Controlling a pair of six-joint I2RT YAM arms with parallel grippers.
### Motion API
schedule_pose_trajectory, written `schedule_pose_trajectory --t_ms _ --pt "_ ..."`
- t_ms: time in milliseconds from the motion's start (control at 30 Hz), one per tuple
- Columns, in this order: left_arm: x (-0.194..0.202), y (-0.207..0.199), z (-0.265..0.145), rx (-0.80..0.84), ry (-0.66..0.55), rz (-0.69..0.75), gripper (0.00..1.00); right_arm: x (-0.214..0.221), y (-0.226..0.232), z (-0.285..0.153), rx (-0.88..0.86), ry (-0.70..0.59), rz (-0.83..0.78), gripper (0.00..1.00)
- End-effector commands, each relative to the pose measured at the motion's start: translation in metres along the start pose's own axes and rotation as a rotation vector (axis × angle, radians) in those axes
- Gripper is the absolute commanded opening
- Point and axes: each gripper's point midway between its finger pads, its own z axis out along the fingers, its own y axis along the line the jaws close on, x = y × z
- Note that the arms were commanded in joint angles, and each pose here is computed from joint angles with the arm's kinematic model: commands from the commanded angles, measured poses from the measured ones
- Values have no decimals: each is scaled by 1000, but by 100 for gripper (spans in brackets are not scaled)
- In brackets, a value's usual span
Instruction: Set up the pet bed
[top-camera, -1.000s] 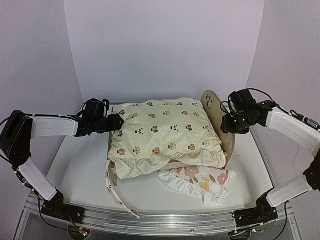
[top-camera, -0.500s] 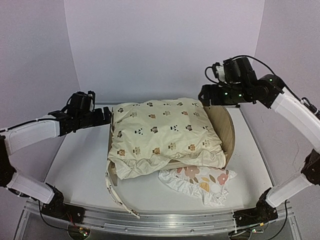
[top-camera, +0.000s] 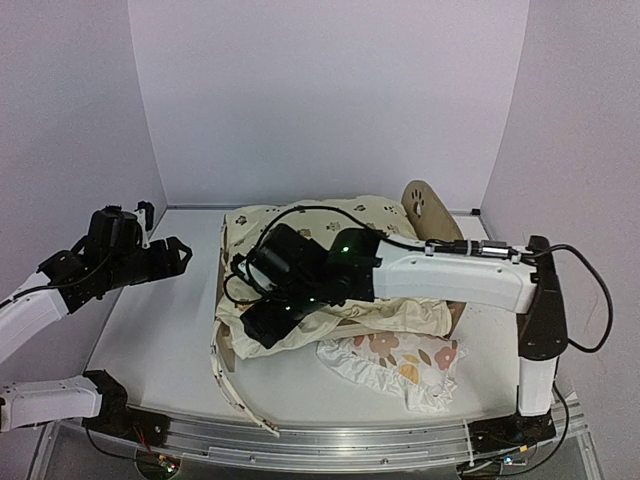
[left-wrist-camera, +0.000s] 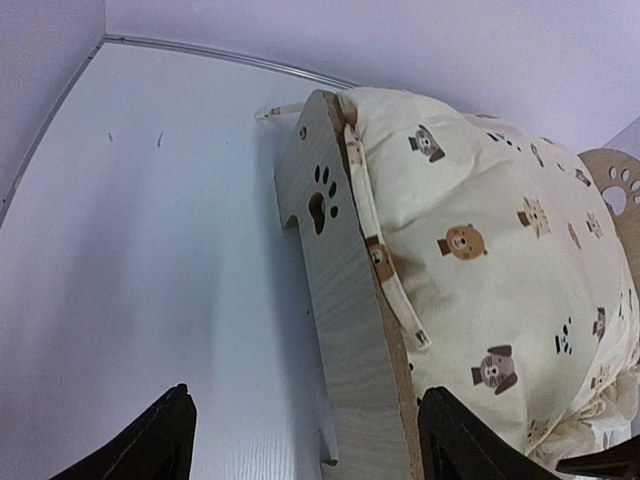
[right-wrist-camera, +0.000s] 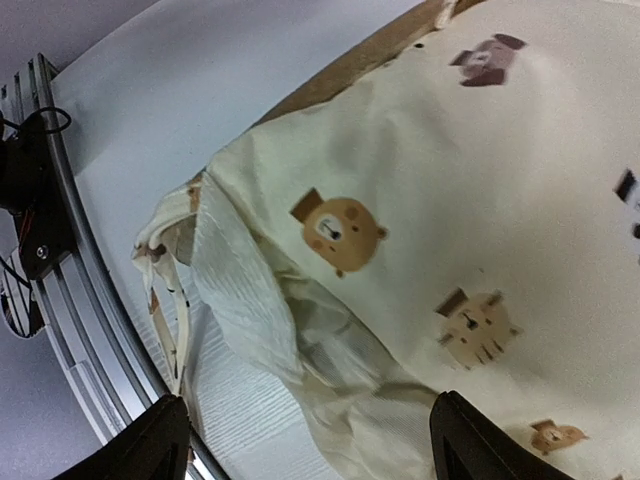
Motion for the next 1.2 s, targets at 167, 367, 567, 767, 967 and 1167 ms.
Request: schedule_pose_trajectory --t_ms 167,367,567,767,967,1167 --pt "27 -6 0 64 88 -27 73 -45 15 19 -56 -91 -18 82" --pt "29 -8 1 76 91 -26 69 -50 12 37 -23 -110 -38 79" --pt "28 -10 -1 88 89 -27 67 -48 9 60 12 -101 -54 64" --pt "27 -11 -2 91 87 -24 65 -44 0 71 74 -95 -72 42" --pt "27 -17 -4 124 93 -31 54 -49 -5 65 97 -112 -83 6" --pt "20 -37 -16 230 82 -9 47 -79 -23 20 162 -202 -118 0"
